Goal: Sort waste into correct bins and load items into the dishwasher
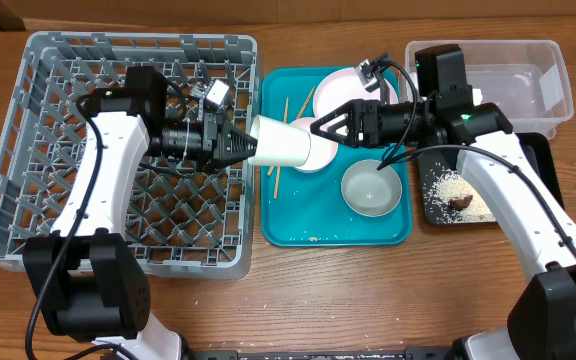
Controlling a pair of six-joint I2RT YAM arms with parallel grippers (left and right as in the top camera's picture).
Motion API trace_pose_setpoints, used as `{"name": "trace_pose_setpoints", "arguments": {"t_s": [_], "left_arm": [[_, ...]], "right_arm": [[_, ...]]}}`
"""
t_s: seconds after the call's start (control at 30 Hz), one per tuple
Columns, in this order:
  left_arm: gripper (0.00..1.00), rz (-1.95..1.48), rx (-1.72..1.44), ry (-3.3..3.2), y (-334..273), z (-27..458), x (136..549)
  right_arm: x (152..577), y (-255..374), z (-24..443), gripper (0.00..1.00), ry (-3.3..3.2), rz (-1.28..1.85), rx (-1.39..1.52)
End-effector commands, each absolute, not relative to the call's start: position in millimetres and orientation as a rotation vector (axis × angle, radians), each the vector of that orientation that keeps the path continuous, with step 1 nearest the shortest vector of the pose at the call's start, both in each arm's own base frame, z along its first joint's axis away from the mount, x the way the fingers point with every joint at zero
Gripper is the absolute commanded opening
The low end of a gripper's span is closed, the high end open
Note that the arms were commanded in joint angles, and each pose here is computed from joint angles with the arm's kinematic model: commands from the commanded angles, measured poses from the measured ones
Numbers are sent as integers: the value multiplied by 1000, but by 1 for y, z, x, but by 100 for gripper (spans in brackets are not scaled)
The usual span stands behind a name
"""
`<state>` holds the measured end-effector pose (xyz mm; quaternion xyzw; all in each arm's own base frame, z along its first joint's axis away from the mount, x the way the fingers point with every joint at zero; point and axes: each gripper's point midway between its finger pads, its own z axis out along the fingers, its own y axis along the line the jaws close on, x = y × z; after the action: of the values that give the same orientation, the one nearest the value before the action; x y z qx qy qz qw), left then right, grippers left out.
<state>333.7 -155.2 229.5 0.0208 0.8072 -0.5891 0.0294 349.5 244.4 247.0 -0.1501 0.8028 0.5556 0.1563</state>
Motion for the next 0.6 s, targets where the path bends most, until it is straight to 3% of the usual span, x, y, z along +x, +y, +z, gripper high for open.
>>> {"name": "trace_pose_setpoints", "arguments": {"t_s": [0.0, 0.13, 0.37, 0.43, 0.57], "left_arm": [[4, -1939, 125, 2337, -163, 265, 331], [4, -1771, 164, 2465, -163, 242, 332], [4, -811, 161, 2996, -170, 148, 325], [4, -430, 144, 3039, -166, 132, 323], [4, -64, 203, 3016, -178, 117, 314]], "right_arm": [[347, 249, 244, 91, 2303, 1588, -448], [346, 249, 243, 90, 2304, 1585, -452], [376, 198, 232, 83, 2364, 1444, -230], [377, 182, 232, 83, 2374, 1418, -192], [374, 169, 222, 84, 2431, 1333, -153]]}}
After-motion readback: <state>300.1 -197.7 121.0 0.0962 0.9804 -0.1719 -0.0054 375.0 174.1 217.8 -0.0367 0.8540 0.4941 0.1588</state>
